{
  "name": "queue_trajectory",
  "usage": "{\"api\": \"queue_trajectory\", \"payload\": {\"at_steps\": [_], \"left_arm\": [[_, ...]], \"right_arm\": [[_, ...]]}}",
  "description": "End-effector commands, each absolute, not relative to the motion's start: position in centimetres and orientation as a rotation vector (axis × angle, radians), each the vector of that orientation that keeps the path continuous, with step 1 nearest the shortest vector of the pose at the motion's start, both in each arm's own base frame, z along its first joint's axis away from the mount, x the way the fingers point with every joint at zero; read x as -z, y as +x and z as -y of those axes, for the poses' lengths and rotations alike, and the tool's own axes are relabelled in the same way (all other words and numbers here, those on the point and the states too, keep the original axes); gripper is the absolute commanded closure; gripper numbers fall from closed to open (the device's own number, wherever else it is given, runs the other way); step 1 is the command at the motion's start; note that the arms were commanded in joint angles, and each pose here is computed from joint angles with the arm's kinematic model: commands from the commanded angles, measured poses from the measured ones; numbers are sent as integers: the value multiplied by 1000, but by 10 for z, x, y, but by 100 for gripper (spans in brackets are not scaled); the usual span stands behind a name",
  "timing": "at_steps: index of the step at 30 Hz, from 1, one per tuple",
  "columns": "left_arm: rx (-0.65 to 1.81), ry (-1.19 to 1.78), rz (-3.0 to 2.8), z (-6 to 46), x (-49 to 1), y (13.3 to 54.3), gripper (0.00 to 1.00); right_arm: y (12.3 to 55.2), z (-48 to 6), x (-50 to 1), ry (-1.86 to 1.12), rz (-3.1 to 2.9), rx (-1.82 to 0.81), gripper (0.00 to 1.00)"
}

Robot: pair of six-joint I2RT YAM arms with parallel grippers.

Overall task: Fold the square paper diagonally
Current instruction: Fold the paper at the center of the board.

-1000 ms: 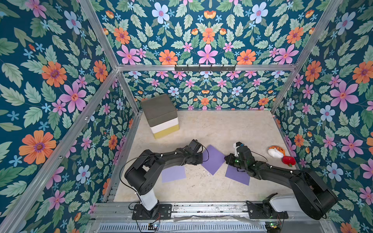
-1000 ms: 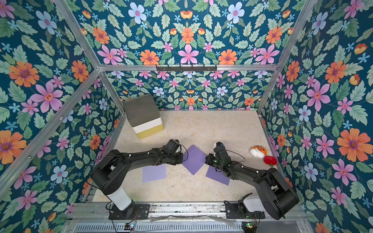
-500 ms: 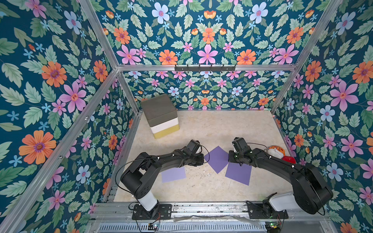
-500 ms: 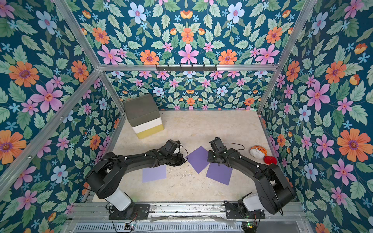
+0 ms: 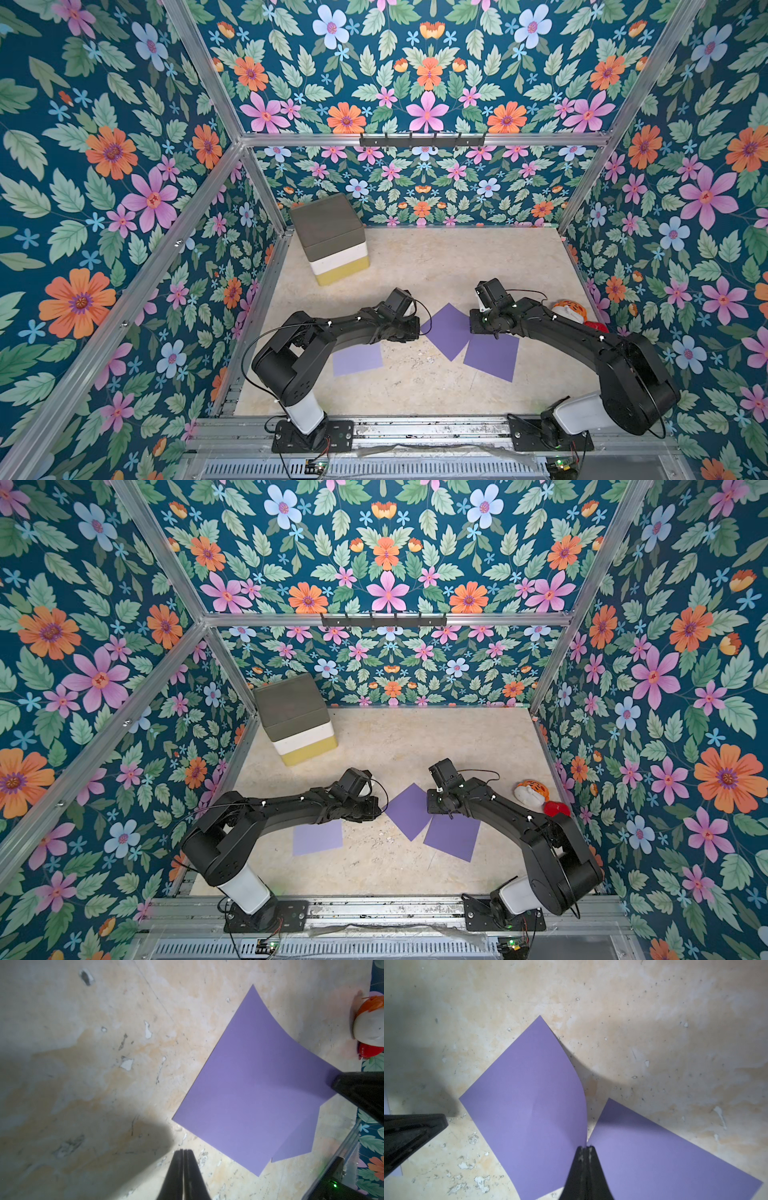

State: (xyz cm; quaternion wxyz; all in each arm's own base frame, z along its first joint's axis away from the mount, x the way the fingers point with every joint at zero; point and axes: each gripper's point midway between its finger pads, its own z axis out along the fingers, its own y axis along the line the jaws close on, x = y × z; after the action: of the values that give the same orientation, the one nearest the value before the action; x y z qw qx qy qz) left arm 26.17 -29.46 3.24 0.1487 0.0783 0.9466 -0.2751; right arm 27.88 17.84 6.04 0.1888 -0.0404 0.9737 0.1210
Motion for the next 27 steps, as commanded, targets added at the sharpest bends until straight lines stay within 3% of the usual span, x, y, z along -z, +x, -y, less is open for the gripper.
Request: {"api": "queue_trajectory", "payload": {"at_steps": [1, 27], "left_arm": [[810, 232, -2695, 299, -38, 266, 92], [697, 239, -2771, 287, -17, 262, 97]], "right_arm": [[271, -185, -60, -163, -2758, -373, 100], [270, -187, -63, -161, -2743, -372, 100]]}}
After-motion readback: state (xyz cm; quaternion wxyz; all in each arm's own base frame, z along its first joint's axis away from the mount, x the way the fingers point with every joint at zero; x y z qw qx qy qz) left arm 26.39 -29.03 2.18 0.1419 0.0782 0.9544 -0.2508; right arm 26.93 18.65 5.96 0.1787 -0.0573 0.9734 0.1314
